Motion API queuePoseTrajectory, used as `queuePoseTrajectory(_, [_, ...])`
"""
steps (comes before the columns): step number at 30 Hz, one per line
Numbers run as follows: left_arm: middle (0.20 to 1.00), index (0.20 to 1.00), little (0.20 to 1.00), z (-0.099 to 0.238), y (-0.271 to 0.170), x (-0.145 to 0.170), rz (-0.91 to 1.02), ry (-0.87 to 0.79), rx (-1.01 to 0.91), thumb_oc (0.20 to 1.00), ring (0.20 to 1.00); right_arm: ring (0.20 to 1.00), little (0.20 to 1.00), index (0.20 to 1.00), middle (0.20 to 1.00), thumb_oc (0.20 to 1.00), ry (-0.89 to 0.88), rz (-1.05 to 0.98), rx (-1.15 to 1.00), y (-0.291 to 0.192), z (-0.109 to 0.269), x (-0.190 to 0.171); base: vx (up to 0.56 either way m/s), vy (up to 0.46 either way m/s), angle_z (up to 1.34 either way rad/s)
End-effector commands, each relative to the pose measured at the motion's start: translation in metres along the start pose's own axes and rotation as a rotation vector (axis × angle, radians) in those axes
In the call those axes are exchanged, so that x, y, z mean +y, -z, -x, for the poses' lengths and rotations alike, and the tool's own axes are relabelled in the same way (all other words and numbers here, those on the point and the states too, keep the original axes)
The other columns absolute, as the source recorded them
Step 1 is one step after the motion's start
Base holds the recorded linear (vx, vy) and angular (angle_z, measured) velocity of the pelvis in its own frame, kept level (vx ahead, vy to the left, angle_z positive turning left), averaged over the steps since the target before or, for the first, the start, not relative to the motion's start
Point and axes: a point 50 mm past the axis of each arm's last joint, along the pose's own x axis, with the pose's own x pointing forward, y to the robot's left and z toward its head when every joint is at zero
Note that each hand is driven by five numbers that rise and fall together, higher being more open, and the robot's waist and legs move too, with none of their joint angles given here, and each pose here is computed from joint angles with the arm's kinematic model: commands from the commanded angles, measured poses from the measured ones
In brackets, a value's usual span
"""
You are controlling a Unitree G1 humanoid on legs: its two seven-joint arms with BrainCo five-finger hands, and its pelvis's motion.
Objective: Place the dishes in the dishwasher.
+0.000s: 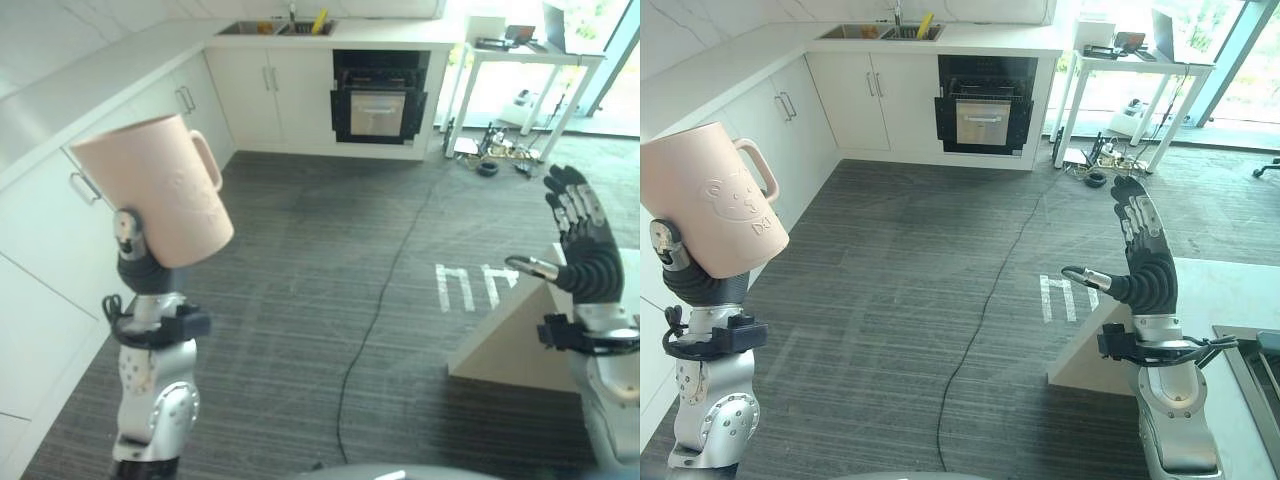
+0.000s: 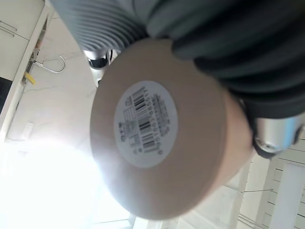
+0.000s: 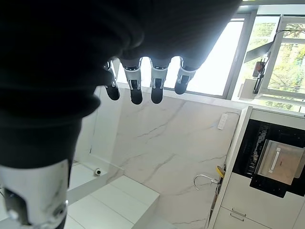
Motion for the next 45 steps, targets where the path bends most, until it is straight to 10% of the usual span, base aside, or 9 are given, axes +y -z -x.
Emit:
queuePoseTrajectory(1, [0.200, 0.200, 0.200, -0.008, -0.016, 0.005, -0.026, 0.026, -0.088, 0.200, 0.200, 1.000, 1.000, 1.000, 1.000, 1.000, -0.017, 0.002, -0.124, -0.017, -0.009, -0.002, -0.02, 0.067, 0.01])
queuePoseTrajectory(4, [0.200, 0.200, 0.200, 0.000, -0.002, 0.013, -0.148, -0.046, -0.033, 0.200, 0.200, 1.000, 1.000, 1.000, 1.000, 1.000, -0.083, -0.217, -0.010, 0.006, 0.001, 0.013, 0.01, 0.021, 0.00])
queuePoseTrajectory(31, [0.200, 0.200, 0.200, 0.006, -0.008, 0.011, -0.129, -0.032, -0.054, 0.200, 0.200, 1.000, 1.000, 1.000, 1.000, 1.000, -0.114, -0.169, -0.033, -0.004, 0.000, 0.007, 0.05, -0.168, 0.18])
queuePoseTrajectory(45, [0.200, 0.200, 0.200, 0.003, -0.004, 0.016, -0.119, -0.049, -0.033, 0.200, 0.200, 1.000, 1.000, 1.000, 1.000, 1.000, -0.126, -0.164, -0.070, -0.010, -0.003, 0.001, 0.40, 0.340, -0.09])
